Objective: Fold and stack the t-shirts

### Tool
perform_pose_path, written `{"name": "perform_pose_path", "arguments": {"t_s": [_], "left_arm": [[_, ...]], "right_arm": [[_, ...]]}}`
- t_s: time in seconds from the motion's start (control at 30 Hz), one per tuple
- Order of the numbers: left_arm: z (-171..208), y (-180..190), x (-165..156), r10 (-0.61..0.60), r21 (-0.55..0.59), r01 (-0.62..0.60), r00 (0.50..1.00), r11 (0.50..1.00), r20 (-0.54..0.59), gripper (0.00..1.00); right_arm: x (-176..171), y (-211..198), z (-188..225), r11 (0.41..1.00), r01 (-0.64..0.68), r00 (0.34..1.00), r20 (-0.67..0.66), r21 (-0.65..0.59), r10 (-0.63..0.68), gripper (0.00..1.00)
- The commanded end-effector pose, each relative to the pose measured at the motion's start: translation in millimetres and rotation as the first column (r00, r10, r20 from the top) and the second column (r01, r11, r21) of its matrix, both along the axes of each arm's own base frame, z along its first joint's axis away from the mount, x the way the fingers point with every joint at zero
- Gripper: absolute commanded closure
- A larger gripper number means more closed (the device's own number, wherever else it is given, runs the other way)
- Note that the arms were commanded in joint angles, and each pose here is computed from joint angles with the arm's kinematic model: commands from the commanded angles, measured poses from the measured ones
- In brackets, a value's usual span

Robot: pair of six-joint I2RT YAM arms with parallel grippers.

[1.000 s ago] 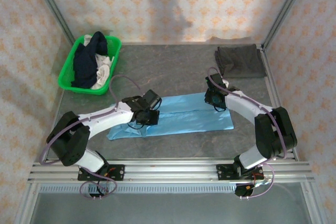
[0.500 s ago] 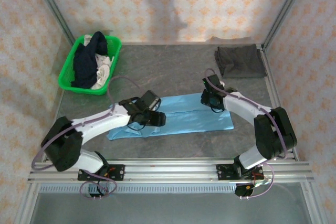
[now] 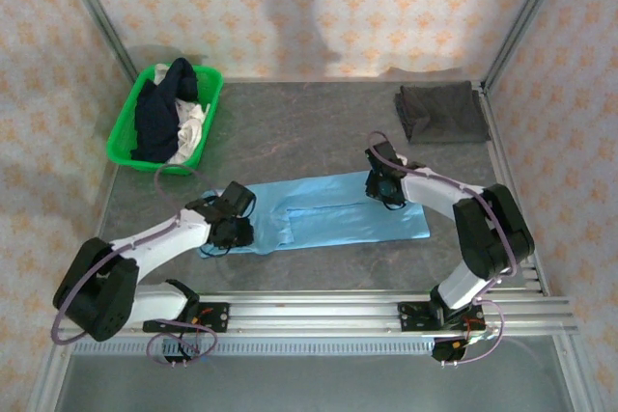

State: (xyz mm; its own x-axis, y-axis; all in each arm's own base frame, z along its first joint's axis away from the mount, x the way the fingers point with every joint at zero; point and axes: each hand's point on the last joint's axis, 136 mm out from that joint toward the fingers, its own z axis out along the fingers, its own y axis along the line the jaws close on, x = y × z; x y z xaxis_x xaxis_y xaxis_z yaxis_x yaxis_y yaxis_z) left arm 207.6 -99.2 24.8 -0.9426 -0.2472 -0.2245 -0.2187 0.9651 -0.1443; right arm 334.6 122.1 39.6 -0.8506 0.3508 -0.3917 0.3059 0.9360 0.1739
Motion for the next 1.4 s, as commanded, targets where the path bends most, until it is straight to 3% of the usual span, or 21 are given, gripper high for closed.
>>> {"name": "perform_pose_path", "arguments": {"t_s": [0.0, 0.07, 0.23, 0.4, 0.5, 0.6, 0.83, 1.03, 1.37], "left_arm": [[3, 16, -8, 0.067, 0.03, -0.067, 0.998, 0.997, 0.004, 0.76], [2, 15, -12, 0.069, 0.012, -0.069, 0.998, 0.998, -0.001, 0.82], [-3, 22, -23, 0.084, 0.032, -0.084, 0.996, 0.996, -0.021, 0.82], [9, 40, -17, 0.13, 0.118, -0.131, 0.991, 0.984, 0.011, 0.7], [30, 33, 7, 0.131, 0.095, -0.139, 0.988, 0.986, 0.087, 0.6], [47, 36, 41, 0.136, 0.128, -0.156, 0.979, 0.979, 0.151, 0.58], [33, 68, 111, 0.234, 0.203, -0.253, 0.965, 0.946, 0.117, 0.74], [-1, 100, 137, 0.327, 0.234, -0.329, 0.944, 0.915, 0.05, 0.83], [5, 104, 178, 0.314, 0.254, -0.318, 0.948, 0.914, 0.054, 0.82]], "right_arm": [[1, -19, -3, 0.997, 0.063, 0.998, -0.012, -0.048, -0.063, 0.72], [1, -23, -6, 0.996, 0.076, 0.997, -0.019, -0.049, -0.077, 0.72], [2, -25, -8, 0.996, 0.078, 0.996, -0.027, -0.049, -0.08, 0.72], [4, -26, -5, 0.996, 0.082, 0.996, -0.019, -0.046, -0.083, 0.72], [7, -22, -3, 0.997, 0.074, 0.997, 0.0, -0.021, -0.074, 0.72], [8, -18, -5, 0.997, 0.071, 0.997, 0.006, 0.02, -0.071, 0.72], [5, -26, -18, 0.993, 0.107, 0.994, -0.027, 0.04, -0.106, 0.74], [1, -37, -19, 0.991, 0.133, 0.991, -0.037, 0.027, -0.132, 0.74], [-11, -47, -28, 0.989, 0.147, 0.986, -0.074, -0.003, -0.147, 0.76]]}}
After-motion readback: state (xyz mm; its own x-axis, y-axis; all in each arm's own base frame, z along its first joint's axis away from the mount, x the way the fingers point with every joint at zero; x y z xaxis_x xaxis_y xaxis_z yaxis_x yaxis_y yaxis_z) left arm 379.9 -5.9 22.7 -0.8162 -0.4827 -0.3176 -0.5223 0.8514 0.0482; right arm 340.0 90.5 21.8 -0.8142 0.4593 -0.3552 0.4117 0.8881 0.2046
